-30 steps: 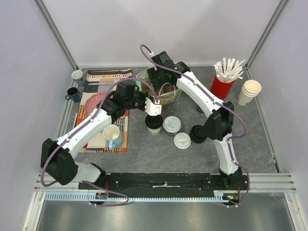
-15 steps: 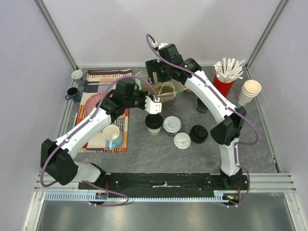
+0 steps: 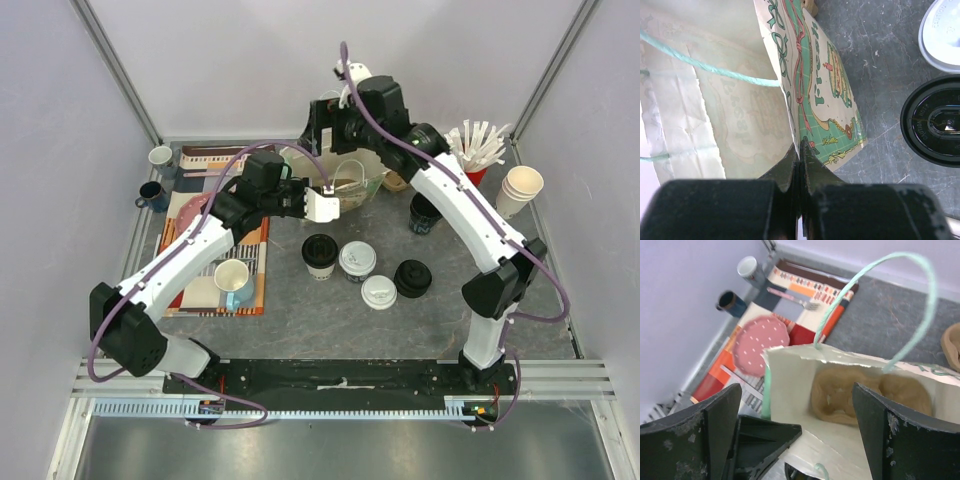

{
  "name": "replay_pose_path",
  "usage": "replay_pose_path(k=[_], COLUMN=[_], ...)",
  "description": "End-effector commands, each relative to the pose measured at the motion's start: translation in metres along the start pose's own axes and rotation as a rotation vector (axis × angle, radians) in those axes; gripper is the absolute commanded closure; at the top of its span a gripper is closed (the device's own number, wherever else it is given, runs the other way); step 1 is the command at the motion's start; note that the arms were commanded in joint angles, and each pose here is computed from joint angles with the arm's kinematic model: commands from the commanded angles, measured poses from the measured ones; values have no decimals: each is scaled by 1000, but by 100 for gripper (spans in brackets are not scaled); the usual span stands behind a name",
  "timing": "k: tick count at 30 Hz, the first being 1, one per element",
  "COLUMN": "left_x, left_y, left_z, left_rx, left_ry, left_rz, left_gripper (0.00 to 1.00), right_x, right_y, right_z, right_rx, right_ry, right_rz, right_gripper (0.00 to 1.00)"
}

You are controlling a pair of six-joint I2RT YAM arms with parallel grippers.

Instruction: Pack the takeout coffee

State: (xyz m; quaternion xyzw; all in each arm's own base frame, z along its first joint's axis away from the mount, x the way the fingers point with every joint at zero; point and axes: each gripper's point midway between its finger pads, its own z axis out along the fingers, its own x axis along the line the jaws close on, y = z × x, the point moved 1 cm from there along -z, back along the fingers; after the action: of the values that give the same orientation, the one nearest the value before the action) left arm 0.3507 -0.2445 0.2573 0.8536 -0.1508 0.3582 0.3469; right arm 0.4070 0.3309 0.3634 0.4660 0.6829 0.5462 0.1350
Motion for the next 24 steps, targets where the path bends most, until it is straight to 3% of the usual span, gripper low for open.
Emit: replay_pose_path(k=[1,7,13,16,18,22,24], left_x=[15,13,14,11,10,8,9], left_y=[15,14,12,10,6,-2,-5], left_z=[-7,-8,-7,-6,-7,-8,-9], left_rx=[-45,-47,-43,-42,-33,-14,-11], left_ry=[12,-24,-39,-66,-70,-77,-76], left_rz=[-65,-96,-124,-145,-166,-173,-172], left_gripper=[98,98,98,98,98,98,98], right_x=[4,-14,-9,-4,-3,-11,-16], right_y=[54,70,92,72,55,15,-20], right_z=[-33,-56,-122,-152,-171,-183,-185], right_rx=[-160,-202,-292,-269,-253,-149,-34], right_ry=[77,63,197,233,222,187,184], right_rz=[100,136,-146,-220,-212,-160,-201], right_gripper=[2,2,6,16,28,33,34])
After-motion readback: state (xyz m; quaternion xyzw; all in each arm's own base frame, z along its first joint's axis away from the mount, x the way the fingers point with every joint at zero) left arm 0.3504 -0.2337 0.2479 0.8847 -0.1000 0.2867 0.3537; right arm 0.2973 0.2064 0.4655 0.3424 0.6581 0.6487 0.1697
